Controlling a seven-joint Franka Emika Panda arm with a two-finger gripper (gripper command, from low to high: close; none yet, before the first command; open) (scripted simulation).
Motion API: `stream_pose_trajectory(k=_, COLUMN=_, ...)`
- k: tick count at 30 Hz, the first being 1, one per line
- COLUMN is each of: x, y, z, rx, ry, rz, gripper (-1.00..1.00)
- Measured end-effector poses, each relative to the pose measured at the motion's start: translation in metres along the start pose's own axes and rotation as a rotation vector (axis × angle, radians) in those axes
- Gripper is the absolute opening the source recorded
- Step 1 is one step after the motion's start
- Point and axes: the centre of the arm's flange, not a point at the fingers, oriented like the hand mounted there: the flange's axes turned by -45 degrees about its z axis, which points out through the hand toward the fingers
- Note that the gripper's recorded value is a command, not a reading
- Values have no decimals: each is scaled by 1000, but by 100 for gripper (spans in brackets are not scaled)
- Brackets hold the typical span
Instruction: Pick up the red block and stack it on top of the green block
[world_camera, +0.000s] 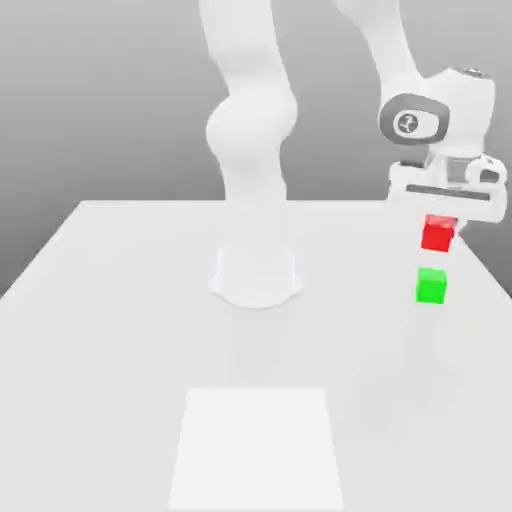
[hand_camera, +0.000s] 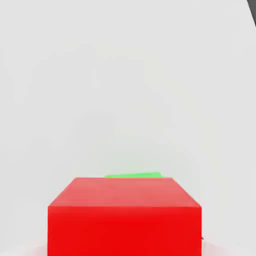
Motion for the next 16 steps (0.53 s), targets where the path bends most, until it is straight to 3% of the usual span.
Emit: stream_pose_trajectory(k=16, x=-3, y=-2, z=42, rx=22, ry=-2, rz=7, gripper=-100)
